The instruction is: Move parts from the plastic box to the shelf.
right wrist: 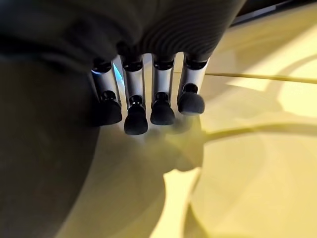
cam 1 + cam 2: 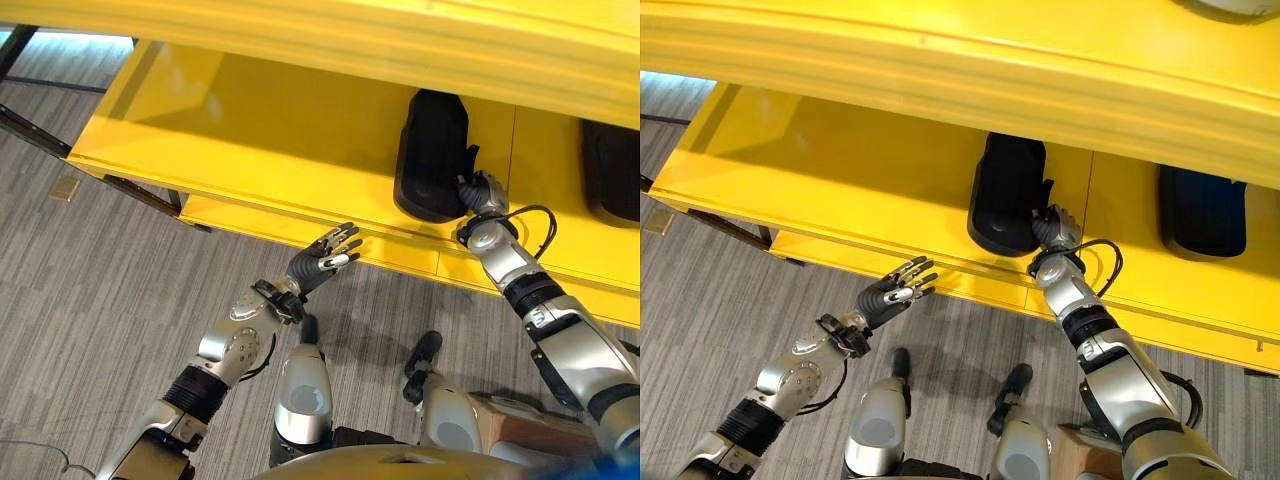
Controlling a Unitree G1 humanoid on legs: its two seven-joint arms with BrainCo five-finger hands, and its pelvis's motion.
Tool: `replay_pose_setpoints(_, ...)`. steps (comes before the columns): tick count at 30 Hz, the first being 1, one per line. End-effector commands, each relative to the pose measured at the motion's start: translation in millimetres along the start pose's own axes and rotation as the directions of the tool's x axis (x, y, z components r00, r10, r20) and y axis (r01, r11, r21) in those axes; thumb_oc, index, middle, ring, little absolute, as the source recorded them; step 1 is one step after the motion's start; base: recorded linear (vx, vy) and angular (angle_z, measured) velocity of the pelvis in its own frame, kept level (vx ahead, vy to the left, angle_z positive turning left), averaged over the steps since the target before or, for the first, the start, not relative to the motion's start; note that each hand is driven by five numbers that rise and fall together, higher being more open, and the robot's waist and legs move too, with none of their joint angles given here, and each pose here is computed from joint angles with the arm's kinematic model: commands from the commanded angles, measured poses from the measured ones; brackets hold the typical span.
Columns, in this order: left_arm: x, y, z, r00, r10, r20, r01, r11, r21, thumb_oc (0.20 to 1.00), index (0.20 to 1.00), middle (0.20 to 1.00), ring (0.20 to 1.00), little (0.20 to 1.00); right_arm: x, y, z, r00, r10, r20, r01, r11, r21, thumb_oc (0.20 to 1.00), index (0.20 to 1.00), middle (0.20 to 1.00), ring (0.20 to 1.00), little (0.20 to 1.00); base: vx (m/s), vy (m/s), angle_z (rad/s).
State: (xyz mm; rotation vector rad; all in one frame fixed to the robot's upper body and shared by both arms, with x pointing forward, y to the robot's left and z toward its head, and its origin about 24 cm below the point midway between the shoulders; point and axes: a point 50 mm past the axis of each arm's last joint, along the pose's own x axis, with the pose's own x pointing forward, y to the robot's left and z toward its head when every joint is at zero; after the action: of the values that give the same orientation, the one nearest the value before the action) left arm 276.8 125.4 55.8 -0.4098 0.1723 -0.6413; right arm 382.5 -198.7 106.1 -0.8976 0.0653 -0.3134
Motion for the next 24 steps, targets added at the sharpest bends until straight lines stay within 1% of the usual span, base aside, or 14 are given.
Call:
replay_pose_setpoints(1, 4, -18, 14, 0.993, -0.064, 0.094, 0.063, 0.998, 0.015, 1.000, 1.000, 1.000, 1.000, 1.000, 18, -36, 37, 0.985, -0.144, 0.094, 0.141, 0.989, 0.039, 0.200, 0.200, 0.200, 0.200, 0.200, -0.07, 0.037, 0.02)
replay_pose_setpoints(8, 7, -19, 21, 0.992, -0.060, 0.112, 0.057, 0.998, 0.034, 1.000, 1.000, 1.000, 1.000, 1.000, 22, -48, 44, 0.975, -0.203, 0.092, 0.201, 0.979, 0.036, 0.200, 0.200, 0.200, 0.200, 0.200, -0.07, 0.024, 0.01)
replay_pose_setpoints(16, 11, -22, 25, 0.992, -0.054, 0.113, 0.049, 0.998, 0.049, 1.000, 1.000, 1.000, 1.000, 1.000, 30, -69, 54, 0.953, -0.290, 0.085, 0.287, 0.957, 0.039, 0.200, 0.200, 0.200, 0.200, 0.200, -0.04, -0.010, 0.00)
replay_pose_setpoints(24, 13, -25, 25, 0.993, -0.054, 0.105, 0.048, 0.997, 0.054, 1.000, 1.000, 1.000, 1.000, 1.000, 37, -92, 61, 0.928, -0.361, 0.095, 0.363, 0.932, 0.003, 0.200, 0.200, 0.200, 0.200, 0.200, -0.03, 0.006, 0.00)
